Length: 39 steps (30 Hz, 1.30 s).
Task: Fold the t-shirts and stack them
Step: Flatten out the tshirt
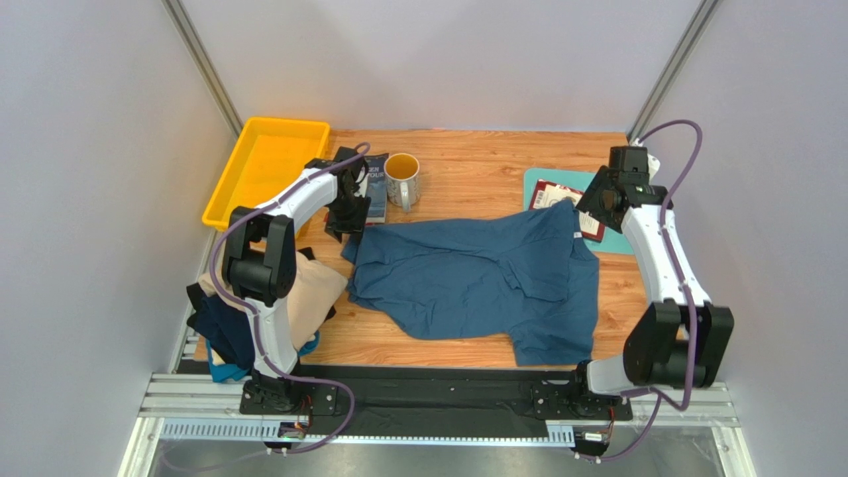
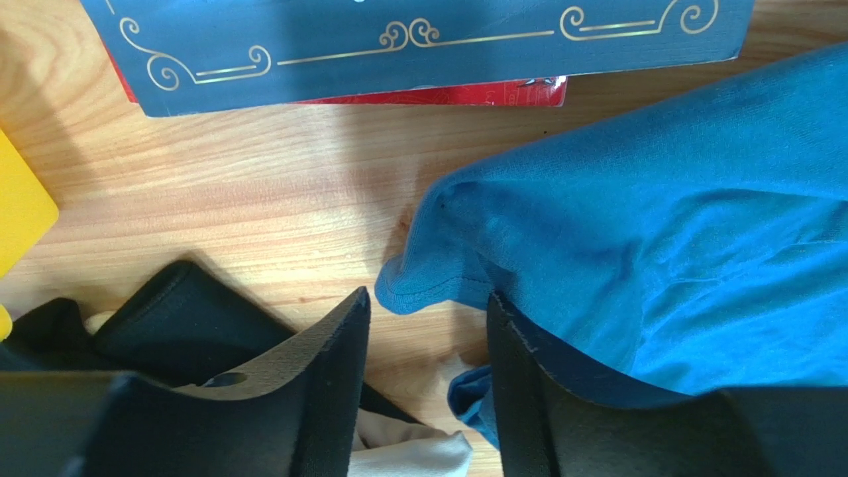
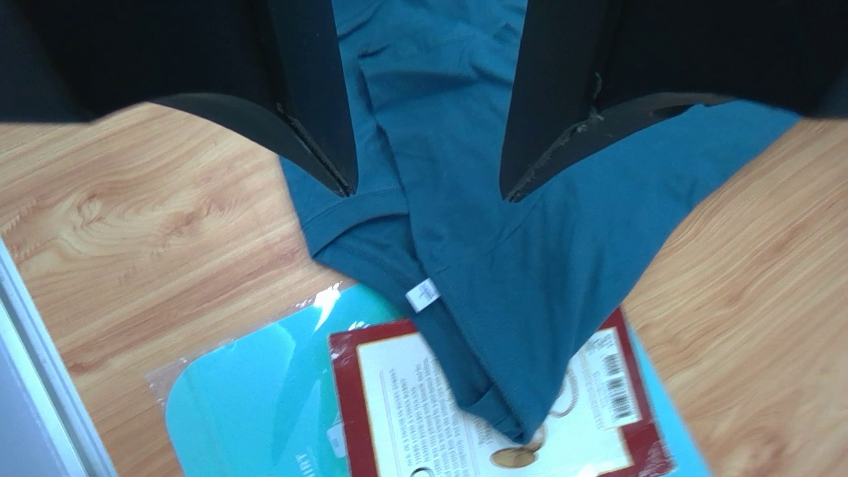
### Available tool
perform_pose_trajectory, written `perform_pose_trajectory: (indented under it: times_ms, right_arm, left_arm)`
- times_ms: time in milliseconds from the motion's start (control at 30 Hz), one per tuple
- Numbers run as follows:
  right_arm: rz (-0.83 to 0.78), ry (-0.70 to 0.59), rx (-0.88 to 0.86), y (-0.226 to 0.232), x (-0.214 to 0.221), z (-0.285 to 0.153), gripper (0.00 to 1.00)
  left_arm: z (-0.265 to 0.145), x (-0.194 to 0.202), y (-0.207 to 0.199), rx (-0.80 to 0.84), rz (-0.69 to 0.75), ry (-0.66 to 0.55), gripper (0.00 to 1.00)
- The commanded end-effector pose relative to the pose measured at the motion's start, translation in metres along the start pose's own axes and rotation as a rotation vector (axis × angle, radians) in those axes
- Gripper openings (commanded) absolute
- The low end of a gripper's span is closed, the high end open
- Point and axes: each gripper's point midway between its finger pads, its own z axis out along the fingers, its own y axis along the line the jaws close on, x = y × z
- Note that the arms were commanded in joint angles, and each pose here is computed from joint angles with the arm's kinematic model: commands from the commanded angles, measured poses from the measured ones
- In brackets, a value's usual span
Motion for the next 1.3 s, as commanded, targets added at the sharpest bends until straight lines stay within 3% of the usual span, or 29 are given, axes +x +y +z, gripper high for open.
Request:
perform_pose_trajectory:
  times_ms: [0,167,300,767,1267]
  right_arm:
    - [0.013,0.005,-0.193,0.020,0.012,-0.050,0.61]
    - [0.011,0.186,-0.139,0.001,0.080,-0.037,0.60]
    - [-0.013,0.256,-0.104,-0.012,0.107,-0.033,0.59]
    - [-0.031,0.520,-0.061,-0.013,0.164,0.011,0.59]
    - [-0.053,0.558,0.011,-0.026,0.177,0.024,0.52]
  left_arm:
    - [-0.017,-0.011,-0.002,0.012,-0.011,-0.047,0.54]
    - [-0.014,-0.010,-0.010,0.059,-0.018,-0.035,0.54]
    - [-0.014,-0.003,-0.013,0.077,-0.021,-0.023,0.53]
    - [-0.020,0.002,-0.018,0.111,-0.020,-0.032,0.51]
    - [-0.018,0.008,-0.017,0.108,-0.022,-0.019,0.50]
